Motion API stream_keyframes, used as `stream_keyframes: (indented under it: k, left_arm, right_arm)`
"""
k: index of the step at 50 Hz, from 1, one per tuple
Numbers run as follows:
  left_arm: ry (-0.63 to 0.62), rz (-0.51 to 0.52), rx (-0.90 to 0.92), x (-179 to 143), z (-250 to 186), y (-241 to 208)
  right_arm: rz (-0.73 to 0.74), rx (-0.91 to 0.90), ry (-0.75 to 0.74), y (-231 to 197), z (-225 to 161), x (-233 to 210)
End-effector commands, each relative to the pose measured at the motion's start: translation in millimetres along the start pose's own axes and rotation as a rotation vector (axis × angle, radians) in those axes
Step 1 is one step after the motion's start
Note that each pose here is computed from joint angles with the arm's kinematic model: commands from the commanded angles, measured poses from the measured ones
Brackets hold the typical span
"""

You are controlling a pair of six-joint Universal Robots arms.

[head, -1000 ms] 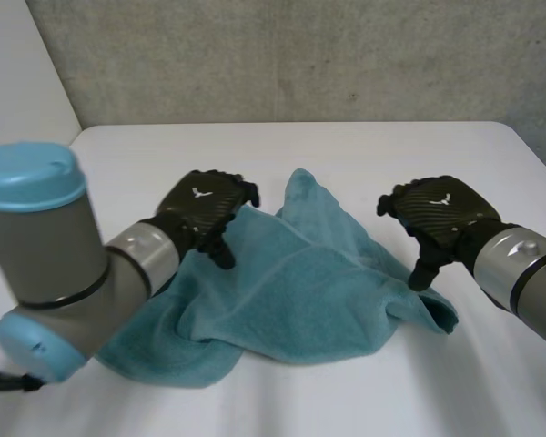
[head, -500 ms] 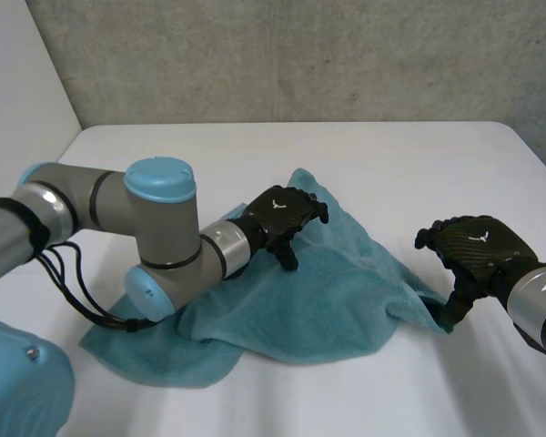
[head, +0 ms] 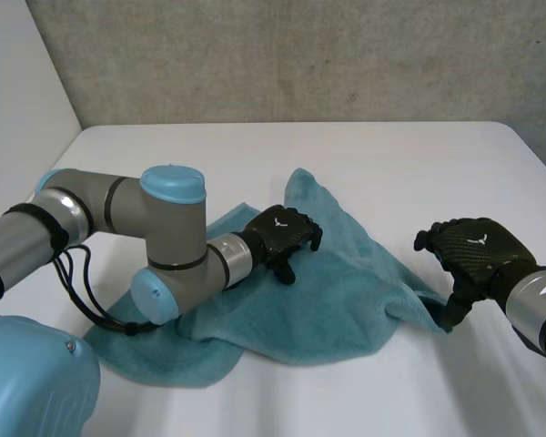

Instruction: Fold the laundry

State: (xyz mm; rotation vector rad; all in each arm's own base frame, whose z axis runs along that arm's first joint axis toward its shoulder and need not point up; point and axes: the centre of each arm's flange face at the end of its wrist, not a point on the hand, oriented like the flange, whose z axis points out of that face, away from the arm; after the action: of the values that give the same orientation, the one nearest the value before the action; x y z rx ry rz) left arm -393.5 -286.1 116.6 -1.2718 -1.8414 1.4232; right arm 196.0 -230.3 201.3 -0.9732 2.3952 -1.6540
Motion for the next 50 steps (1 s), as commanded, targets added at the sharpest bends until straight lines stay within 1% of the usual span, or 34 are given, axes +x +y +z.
stream_keyframes:
  k: [1,3,7,8,9,13,15,16,19,21,22,25,27,29,30,35,37,38,41,42,45,46,49,50]
  left_arm:
    - [0.000,0.001,-0.001,0.1,0.0,0.3]
    - [-0.003,0.002,-0.002,1.0,0.1,0.2]
    - [-0.081,0.021,-0.003,-1.8,-1.2,-6.0]
    - [-0.151,0.040,0.012,-7.9,-4.3,-15.8]
    - [-0.192,0.056,0.025,-12.4,-7.3,-22.9]
    - [-0.325,0.135,0.096,-24.7,-20.6,-47.5]
    - [-0.386,0.217,0.187,-26.7,-36.6,-69.4]
    - [-0.386,0.218,0.188,-26.7,-36.7,-69.5]
    - [-0.415,0.264,0.241,-23.9,-53.5,-83.2]
    - [-0.421,0.270,0.242,-21.1,-66.0,-86.5]
    - [-0.424,0.268,0.236,-20.7,-70.3,-86.5]
    - [-0.425,0.258,0.203,-15.4,-90.6,-85.6]
    - [-0.421,0.251,0.177,-8.1,-108.3,-83.4]
    - [-0.422,0.248,0.163,-5.0,-119.9,-81.2]
    - [-0.423,0.246,0.157,-3.0,-125.6,-79.3]
    - [-0.433,0.240,0.147,10.7,-164.3,-74.2]
    - [-0.439,0.237,0.143,13.1,-173.4,-72.3]
    - [-0.445,0.233,0.137,15.4,-181.0,-69.2]
    - [-0.444,0.227,0.130,20.3,-189.5,-65.1]
    - [-0.440,0.226,0.127,23.8,-193.0,-62.8]
    - [-0.436,0.221,0.111,27.0,-196.5,-57.2]
    - [-0.432,0.214,0.102,29.0,-197.8,-53.7]
    - [-0.426,0.206,0.089,31.0,-198.5,-49.2]
    - [-0.426,0.202,0.082,31.4,-198.9,-46.8]
  right_arm:
    - [0.000,-0.004,-0.003,1.0,-0.2,-1.0]
    - [0.000,-0.002,-0.003,0.7,-0.4,-0.9]
    - [0.001,-0.004,-0.002,1.2,-0.4,-0.7]
    - [0.001,-0.004,-0.002,1.2,-0.4,-0.7]
    - [0.001,-0.004,-0.002,1.2,-0.4,-0.7]
    - [0.000,0.007,0.003,-1.2,0.8,0.8]
    - [-0.003,0.021,0.007,-4.2,1.9,2.3]
    - [-0.005,0.029,0.007,-5.5,2.5,2.7]
    - [-0.009,0.075,0.002,-15.4,5.4,7.5]
    - [-0.007,0.093,-0.004,-21.2,6.7,11.3]
    - [-0.013,0.130,-0.025,-30.4,9.7,14.2]
    - [-0.033,0.178,-0.076,-40.1,11.3,11.7]
    - [-0.053,0.222,-0.134,-47.9,14.2,9.2]
    - [-0.079,0.253,-0.156,-54.5,17.2,10.8]
    - [-0.114,0.282,-0.178,-60.9,21.1,11.2]
    - [-0.195,0.318,-0.221,-67.1,37.2,10.7]
    - [-0.247,0.339,-0.264,-73.8,43.1,0.3]
    - [-0.286,0.353,-0.313,-79.1,43.1,-13.5]
    - [-0.361,0.361,-0.387,-83.0,42.8,-35.1]
    - [-0.418,0.356,-0.423,-81.4,46.1,-44.8]
    - [-0.507,0.339,-0.484,-74.8,49.9,-61.0]
    - [-0.556,0.325,-0.522,-69.6,50.3,-69.4]
    - [-0.622,0.308,-0.583,-63.3,47.7,-85.3]
    - [-0.665,0.305,-0.626,-58.1,45.2,-98.6]
